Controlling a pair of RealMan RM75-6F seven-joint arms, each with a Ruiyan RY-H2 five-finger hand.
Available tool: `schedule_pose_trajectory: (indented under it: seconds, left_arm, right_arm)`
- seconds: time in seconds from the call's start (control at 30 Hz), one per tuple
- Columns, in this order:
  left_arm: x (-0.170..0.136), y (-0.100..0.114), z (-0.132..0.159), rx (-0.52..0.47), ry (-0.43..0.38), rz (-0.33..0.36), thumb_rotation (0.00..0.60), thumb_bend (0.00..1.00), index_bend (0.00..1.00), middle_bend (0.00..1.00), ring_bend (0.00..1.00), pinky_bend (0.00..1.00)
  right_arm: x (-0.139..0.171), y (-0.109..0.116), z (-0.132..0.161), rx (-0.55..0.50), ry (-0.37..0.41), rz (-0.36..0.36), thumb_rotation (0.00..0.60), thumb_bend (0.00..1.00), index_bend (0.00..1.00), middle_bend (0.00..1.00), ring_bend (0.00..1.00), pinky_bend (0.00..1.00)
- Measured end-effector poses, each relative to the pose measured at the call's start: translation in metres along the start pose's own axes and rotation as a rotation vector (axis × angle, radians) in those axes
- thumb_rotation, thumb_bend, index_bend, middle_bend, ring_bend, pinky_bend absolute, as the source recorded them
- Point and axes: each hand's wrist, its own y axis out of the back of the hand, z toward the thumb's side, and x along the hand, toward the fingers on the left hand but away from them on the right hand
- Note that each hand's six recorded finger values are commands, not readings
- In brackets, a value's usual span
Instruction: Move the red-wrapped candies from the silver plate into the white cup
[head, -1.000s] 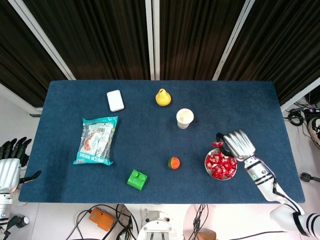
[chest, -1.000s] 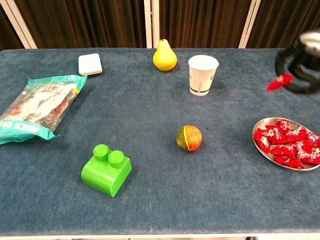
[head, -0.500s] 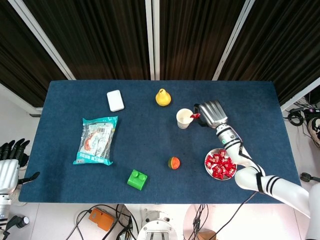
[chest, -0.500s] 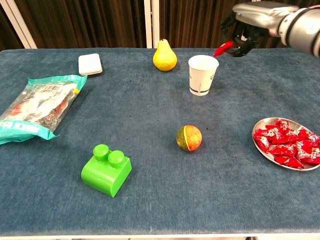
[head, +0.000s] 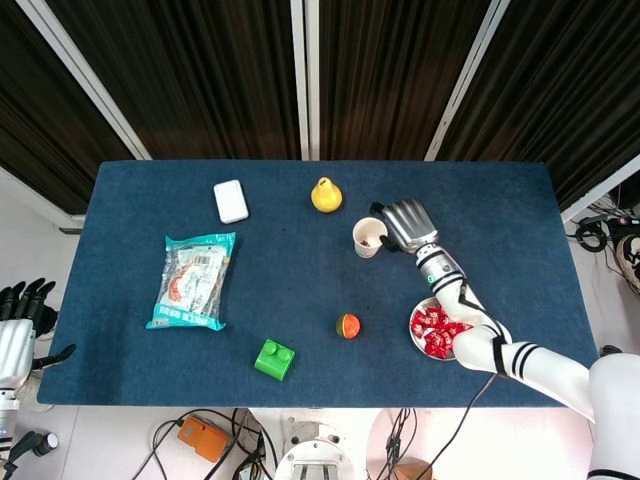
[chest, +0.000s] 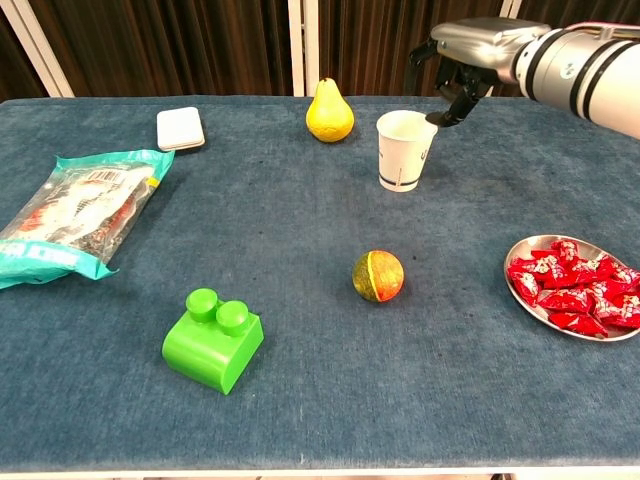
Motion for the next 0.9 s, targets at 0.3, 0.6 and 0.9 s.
schedule_pose_trajectory:
  seconds: [0.3,0.6,0.9]
  left_arm:
    - [0.003,0.001,0.001,0.003,-0.015,0.002,0.6,0.0,0.1,0.06,0.0,0.0]
    - [0.005,-0.001,0.009,-0.006,-0.035,0.004,0.6,0.0,0.1,0.06,0.0,0.0]
    - [0.003,-0.002,0.007,-0.008,-0.03,0.009,0.6,0.0,0.1,0.06,0.0,0.0]
  right_arm:
    - [0.078,0.008,-0.019,0.01,0.055,-0.037,0.6,0.41,0.49,0.89,1.0,1.0]
    - [0.166,-0.044,-0.034,0.057,0.069,0.175,0.6,0.32,0.5,0.89,1.0,1.0]
    - [0.171,-0.073,-0.024,0.029,0.021,0.261,0.6,0.31,0.54,0.89,1.0,1.0]
